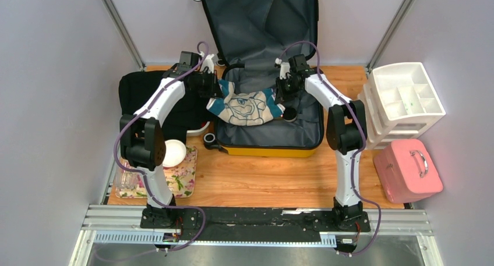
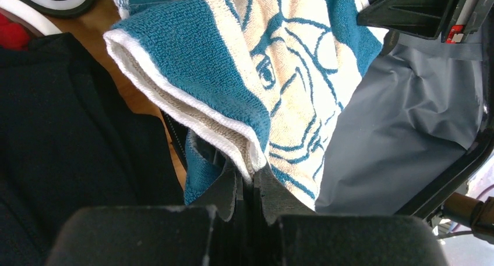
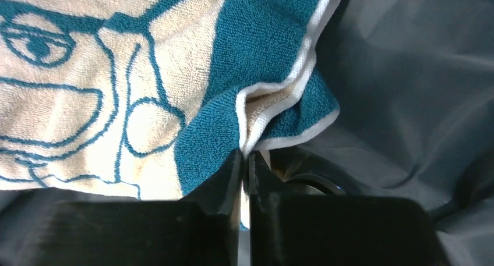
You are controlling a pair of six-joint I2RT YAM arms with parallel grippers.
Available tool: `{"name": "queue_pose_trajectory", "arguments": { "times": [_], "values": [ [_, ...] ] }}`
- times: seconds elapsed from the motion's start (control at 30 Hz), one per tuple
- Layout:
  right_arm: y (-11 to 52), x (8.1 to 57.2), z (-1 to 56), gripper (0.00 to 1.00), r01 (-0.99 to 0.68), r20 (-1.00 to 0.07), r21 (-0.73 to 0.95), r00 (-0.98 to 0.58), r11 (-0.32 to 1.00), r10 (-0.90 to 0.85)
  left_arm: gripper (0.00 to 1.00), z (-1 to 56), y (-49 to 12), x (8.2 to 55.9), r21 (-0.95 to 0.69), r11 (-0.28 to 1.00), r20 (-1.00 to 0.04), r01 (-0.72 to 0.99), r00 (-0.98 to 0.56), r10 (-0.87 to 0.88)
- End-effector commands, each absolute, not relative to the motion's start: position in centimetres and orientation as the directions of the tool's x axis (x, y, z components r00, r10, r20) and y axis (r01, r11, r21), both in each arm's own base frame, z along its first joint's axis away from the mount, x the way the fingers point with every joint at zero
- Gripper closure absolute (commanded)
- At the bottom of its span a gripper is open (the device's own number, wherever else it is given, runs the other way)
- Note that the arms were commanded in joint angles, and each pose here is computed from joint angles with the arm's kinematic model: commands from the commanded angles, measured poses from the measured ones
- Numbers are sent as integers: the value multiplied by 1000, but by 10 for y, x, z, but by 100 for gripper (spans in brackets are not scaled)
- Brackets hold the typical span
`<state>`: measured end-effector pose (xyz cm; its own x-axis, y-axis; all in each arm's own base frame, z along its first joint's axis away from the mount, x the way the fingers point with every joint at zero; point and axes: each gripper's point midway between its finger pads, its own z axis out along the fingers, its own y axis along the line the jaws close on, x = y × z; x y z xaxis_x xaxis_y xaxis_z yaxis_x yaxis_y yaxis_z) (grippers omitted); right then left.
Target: Open, take out, and arrange the luggage
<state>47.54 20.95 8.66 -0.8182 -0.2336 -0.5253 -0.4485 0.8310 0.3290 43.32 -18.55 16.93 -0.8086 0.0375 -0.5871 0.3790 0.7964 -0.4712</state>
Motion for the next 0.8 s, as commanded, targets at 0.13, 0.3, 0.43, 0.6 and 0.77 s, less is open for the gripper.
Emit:
{"name": "queue_pose_trajectory", "arguments": {
  "times": [0.13, 0.3, 0.43, 0.6, 0.77],
  "values": [
    [220, 474, 177, 100, -534, -662, 393, -729, 749, -173, 100, 230, -179, 448, -355, 762, -760, 542, -642, 102],
    [245, 467, 255, 100, -586, -767, 419, -638, 694, -75, 100, 291, -137, 457, -289, 710, -890, 642, -454, 48],
    [282, 456, 301, 100, -653, -826, 414, -562, 634, -40, 100, 335, -95, 459, -81, 769, -959, 634, -259, 113],
    [346, 449, 324, 100, -727, -866, 408, -499, 553, -17, 100, 359, -21, 469, 75, 864, -965, 498, -181, 188],
    [437, 435, 325, 100, -817, -907, 369, -421, 444, -22, 100, 342, 65, 459, 104, 946, -965, 308, -199, 171]
  ]
}}
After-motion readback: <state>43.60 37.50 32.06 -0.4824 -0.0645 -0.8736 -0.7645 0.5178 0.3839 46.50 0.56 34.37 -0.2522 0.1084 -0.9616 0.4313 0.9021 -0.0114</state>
